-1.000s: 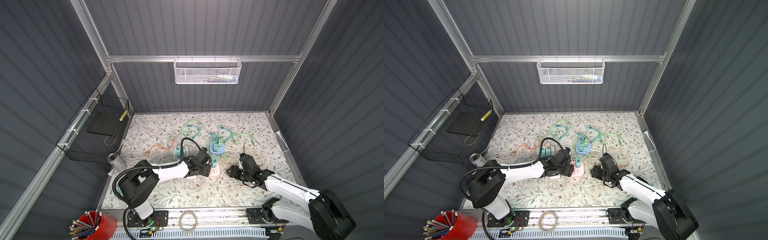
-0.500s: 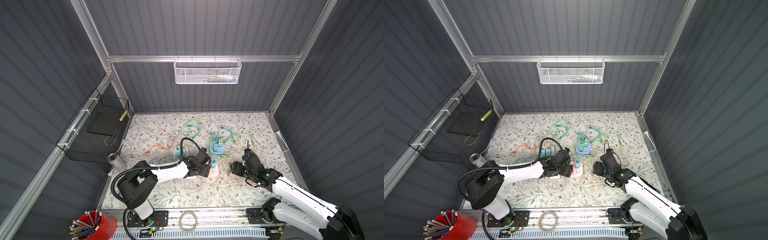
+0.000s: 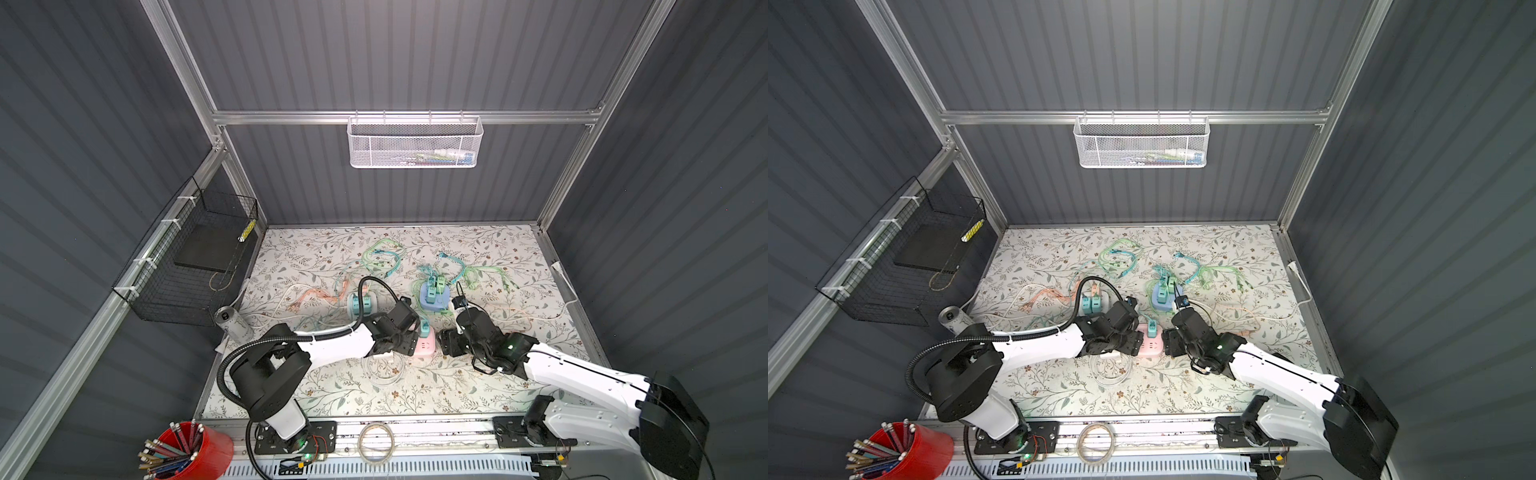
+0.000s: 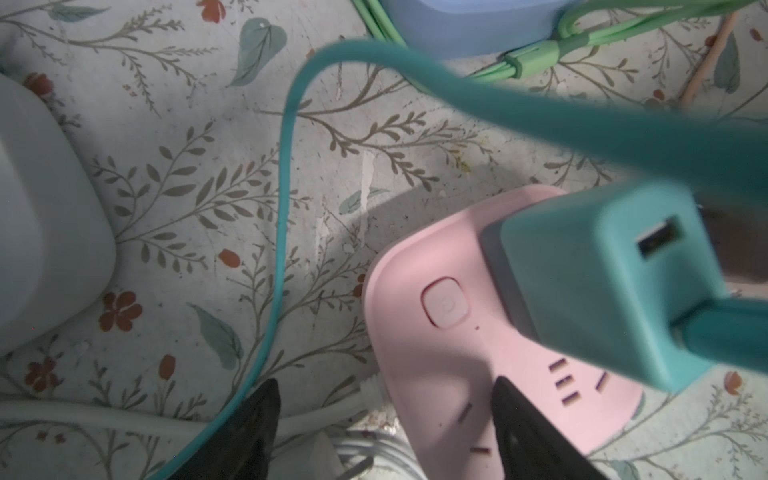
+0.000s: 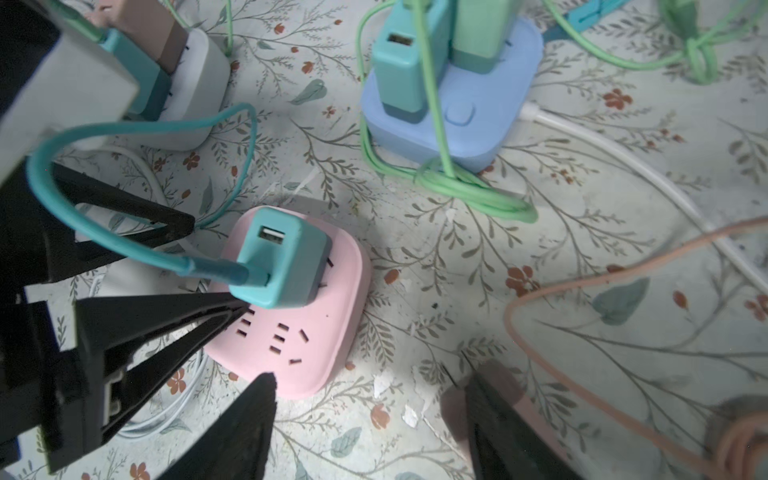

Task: Pull the plug off the socket
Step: 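Move the right gripper over the teal charger plugged into the pink strip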

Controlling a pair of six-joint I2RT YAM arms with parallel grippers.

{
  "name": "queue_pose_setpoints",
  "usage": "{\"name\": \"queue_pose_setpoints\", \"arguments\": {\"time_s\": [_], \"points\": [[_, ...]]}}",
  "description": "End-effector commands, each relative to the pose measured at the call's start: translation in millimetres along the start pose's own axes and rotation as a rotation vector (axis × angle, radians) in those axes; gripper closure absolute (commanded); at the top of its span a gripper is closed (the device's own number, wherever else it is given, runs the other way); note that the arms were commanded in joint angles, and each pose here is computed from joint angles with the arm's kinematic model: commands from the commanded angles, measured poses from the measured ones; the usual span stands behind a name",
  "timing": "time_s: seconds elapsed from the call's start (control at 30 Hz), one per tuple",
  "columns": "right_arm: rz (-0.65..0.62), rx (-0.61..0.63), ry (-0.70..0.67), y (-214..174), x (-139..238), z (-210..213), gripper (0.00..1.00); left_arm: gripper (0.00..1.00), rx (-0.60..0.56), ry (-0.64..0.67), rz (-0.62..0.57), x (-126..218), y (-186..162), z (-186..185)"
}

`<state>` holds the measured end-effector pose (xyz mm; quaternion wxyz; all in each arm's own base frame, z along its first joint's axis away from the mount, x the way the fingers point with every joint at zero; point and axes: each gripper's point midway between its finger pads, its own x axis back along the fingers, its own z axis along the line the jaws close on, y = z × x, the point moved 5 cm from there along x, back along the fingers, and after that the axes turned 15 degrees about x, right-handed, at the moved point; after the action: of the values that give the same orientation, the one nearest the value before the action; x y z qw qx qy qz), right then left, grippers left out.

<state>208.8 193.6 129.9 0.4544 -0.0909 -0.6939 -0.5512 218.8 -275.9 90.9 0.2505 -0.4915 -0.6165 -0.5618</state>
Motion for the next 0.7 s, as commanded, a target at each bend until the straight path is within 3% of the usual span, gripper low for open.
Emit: {"name": "queue_pose_setpoints", "arguments": {"time_s": [0.0,0.2,0.47,0.67], "points": [[-0.047,0.115,0.025,14,-7,8,0.26,0.20,-0.025,0.005,0.043,3,-12,5],[-0.023,0.257,0.103,14,-22,21,0.23,0.20,-0.041,-0.020,0.064,5,-15,3],[-0.042,0.255,0.148,14,-27,27,0.24,0.20,-0.053,-0.032,0.069,6,-16,3],[-0.041,0.341,0.216,15,-29,32,0.25,0.22,-0.094,-0.076,0.109,7,-18,1]]}}
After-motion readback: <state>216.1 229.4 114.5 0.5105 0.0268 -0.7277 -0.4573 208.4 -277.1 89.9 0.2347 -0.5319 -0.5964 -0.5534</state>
